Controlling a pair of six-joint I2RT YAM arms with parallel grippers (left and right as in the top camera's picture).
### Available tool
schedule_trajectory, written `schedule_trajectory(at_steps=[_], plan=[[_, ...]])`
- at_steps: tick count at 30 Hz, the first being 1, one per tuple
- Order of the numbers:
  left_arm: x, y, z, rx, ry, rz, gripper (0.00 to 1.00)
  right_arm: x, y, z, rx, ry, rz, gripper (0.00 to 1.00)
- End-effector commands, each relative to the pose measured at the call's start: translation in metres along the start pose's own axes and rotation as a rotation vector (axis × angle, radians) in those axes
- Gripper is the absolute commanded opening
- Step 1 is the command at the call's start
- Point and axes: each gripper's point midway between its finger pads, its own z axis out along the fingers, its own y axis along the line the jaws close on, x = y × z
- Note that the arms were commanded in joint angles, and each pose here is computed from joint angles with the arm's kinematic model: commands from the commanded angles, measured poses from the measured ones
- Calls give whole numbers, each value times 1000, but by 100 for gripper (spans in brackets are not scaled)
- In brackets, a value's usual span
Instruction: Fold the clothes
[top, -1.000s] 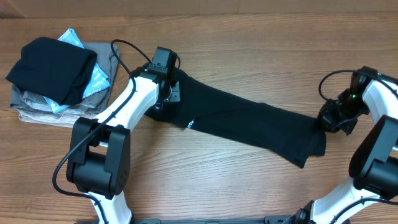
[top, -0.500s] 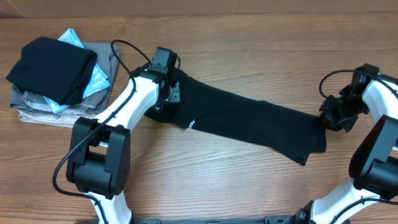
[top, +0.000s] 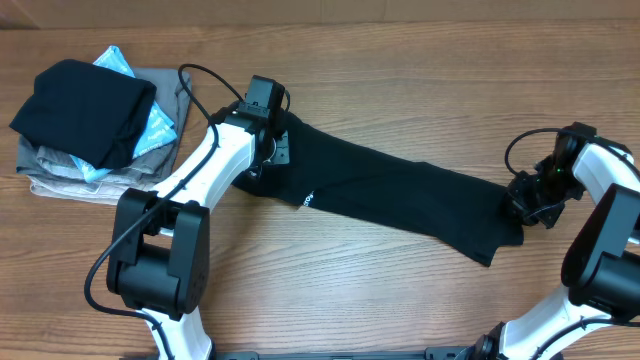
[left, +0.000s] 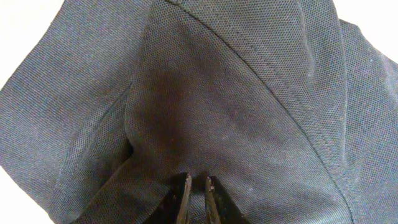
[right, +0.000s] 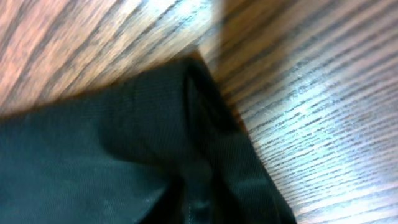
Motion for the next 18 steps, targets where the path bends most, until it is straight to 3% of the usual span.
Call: schedule_trajectory(at_steps=[1,9,10,11,15,18], plan=[[0,1,0,6,2,19,13,5,3,1,-23,24,8,5],[0,1,0,6,2,18,14,-2,10,-27,-24,22,8,4],[0,1,0,6,2,18,14,-2,10,-28,-22,26,8,13],[0,1,0,6,2,18,14,0,9,-28,-20,31,9,15],[0,1,0,6,2,19,15,2,8,-28,-16,39,11,15],[0,1,0,6,3,19,15,13,5,-28,-2,82,20,31]])
